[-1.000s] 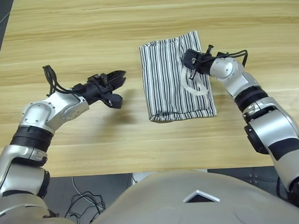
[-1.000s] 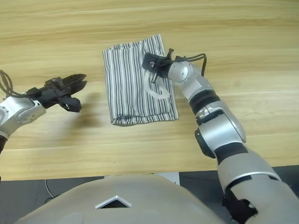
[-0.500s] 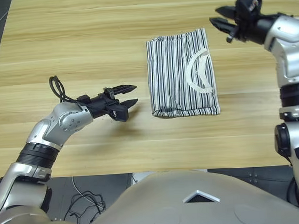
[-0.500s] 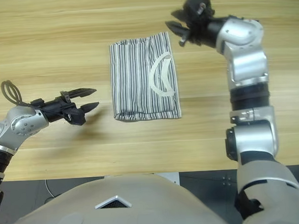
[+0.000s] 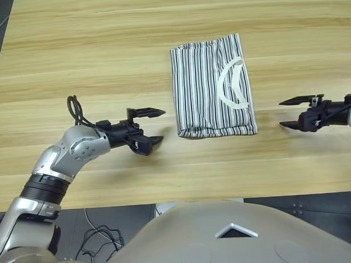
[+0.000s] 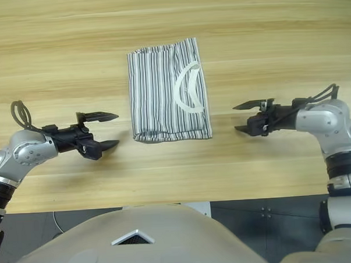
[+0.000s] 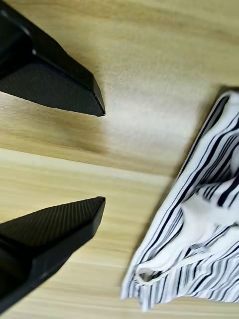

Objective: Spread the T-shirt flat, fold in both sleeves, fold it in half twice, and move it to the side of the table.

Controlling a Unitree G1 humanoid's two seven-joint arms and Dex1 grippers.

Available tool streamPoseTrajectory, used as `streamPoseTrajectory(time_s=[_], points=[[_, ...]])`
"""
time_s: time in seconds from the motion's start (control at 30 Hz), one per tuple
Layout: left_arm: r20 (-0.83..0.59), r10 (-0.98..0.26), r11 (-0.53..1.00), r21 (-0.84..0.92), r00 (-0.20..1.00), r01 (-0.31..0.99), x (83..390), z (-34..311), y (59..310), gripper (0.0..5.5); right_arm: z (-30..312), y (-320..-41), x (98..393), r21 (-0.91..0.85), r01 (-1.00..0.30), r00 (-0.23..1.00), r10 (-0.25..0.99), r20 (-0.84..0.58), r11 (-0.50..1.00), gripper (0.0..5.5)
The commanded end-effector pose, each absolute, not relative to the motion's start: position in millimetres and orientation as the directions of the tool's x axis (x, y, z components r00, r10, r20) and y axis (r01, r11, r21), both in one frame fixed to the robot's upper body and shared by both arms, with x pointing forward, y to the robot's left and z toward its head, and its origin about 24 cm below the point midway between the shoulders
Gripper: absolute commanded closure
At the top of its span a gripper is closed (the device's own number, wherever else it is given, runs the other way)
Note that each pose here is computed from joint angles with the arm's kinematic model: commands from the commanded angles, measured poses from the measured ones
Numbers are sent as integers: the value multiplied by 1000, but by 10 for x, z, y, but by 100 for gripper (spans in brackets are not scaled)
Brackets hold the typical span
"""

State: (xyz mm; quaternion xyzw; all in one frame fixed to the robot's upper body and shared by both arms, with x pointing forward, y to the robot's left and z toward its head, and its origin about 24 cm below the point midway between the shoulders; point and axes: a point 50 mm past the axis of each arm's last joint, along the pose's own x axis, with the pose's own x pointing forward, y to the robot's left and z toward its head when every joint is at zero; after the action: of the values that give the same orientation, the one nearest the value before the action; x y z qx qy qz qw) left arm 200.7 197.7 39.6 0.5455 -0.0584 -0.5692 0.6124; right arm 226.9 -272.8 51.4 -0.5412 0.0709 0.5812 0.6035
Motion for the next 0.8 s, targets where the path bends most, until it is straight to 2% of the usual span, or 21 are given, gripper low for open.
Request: streamPoseTrajectory(time_s=[0.03, 0.3, 0.57, 0.8], points=[[-594, -740, -316, 720, 315, 618, 1944, 275, 1941, 104, 339, -2560, 2176, -623, -706, 279, 676, -682, -337, 250], [-590, -757, -345, 727, 282, 594, 2002, 165, 1707, 104, 109, -2322, 2099, -692, -626, 273, 731, -625, -358, 250], [-597, -750, -340, 717, 284, 609, 2131, 64, 1611, 104, 25, -2141, 2087, -707, -613, 244, 766, -594, -354, 250], [-613, -734, -334, 701, 293, 630, 2211, -25, 1646, 104, 20, -2036, 2119, -712, -592, 218, 776, -592, -377, 250]])
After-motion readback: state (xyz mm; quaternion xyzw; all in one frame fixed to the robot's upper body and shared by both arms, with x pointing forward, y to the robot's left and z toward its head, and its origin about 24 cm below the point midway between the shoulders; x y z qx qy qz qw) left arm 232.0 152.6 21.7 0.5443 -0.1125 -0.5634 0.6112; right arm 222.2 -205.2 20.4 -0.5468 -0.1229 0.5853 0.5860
